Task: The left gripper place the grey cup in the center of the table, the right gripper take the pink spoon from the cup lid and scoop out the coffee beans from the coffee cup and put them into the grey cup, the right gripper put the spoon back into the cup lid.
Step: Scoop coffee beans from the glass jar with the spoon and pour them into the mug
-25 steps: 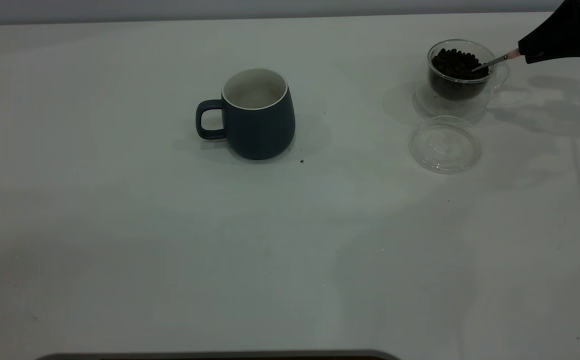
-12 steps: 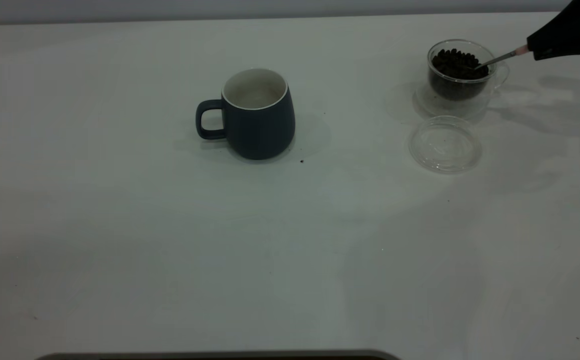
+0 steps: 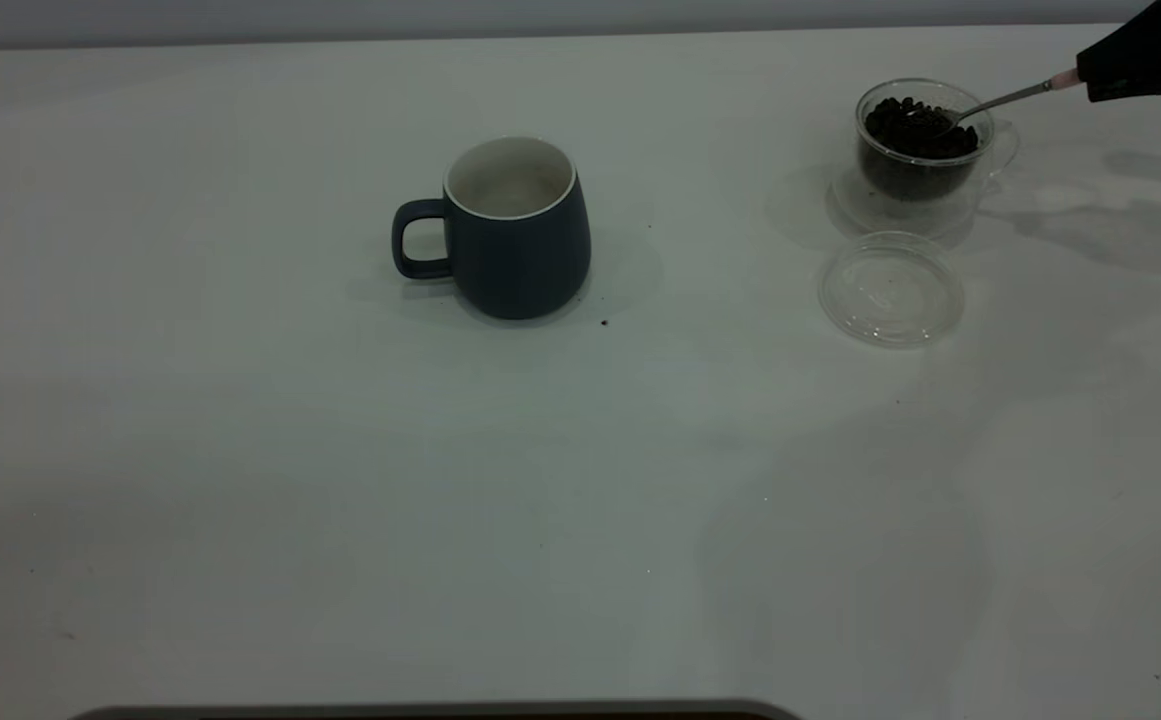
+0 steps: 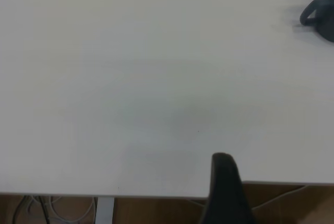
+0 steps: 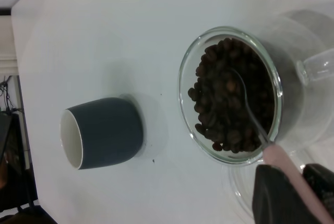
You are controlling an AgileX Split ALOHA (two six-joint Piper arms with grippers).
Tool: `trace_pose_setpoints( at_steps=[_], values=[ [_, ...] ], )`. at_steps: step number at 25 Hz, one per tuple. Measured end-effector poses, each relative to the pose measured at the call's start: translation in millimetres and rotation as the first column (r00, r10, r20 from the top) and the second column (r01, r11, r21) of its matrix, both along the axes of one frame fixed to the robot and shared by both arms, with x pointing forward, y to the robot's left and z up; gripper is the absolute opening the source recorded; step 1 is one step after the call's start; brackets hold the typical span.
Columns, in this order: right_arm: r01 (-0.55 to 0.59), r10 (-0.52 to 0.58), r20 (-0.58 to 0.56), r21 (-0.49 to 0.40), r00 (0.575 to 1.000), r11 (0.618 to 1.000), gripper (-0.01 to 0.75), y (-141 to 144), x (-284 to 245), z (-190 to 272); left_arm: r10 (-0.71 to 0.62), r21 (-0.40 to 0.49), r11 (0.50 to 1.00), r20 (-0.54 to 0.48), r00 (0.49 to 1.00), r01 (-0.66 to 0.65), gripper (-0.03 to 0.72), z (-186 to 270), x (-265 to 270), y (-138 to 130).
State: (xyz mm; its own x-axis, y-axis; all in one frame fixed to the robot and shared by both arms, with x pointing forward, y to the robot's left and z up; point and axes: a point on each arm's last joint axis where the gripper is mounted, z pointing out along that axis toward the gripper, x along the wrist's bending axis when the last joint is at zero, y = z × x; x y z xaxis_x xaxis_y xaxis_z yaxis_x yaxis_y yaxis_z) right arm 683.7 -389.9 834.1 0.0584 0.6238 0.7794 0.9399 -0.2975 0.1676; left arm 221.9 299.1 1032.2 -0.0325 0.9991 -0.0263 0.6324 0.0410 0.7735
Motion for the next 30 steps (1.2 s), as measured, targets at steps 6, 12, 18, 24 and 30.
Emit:
trace_pose_setpoints(
  at_steps=[6, 12, 18, 24, 30],
  values=[
    [0.005, -0.005, -0.007, 0.033, 1.0, 0.999, 0.1, -9.2, -4.3, 1.5, 0.0, 0.0, 1.0, 0.0, 1.0, 0.0, 0.567, 0.0, 0.0, 0.0],
    [0.027, -0.027, 0.0, 0.074, 1.0, 0.997, 0.1, -16.7, -6.1, 3.7, 0.0, 0.0, 1.0, 0.0, 1.0, 0.0, 0.567, 0.0, 0.0, 0.0],
    [0.039, -0.039, 0.006, 0.087, 0.999, 0.995, 0.1, -16.9, -5.1, 4.9, 0.0, 0.0, 1.0, 0.0, 1.0, 0.0, 0.567, 0.0, 0.0, 0.0],
    [0.067, -0.069, 0.01, 0.108, 0.998, 0.992, 0.1, -21.4, -4.8, 5.2, 0.0, 0.0, 1.0, 0.0, 1.0, 0.0, 0.567, 0.0, 0.0, 0.0],
    [0.083, -0.086, 0.015, 0.126, 0.996, 0.988, 0.1, -20.3, -2.9, 6.4, 0.002, -0.002, 1.0, 0.0, 1.0, -0.002, 0.567, 0.0, 0.0, 0.0]
  ],
)
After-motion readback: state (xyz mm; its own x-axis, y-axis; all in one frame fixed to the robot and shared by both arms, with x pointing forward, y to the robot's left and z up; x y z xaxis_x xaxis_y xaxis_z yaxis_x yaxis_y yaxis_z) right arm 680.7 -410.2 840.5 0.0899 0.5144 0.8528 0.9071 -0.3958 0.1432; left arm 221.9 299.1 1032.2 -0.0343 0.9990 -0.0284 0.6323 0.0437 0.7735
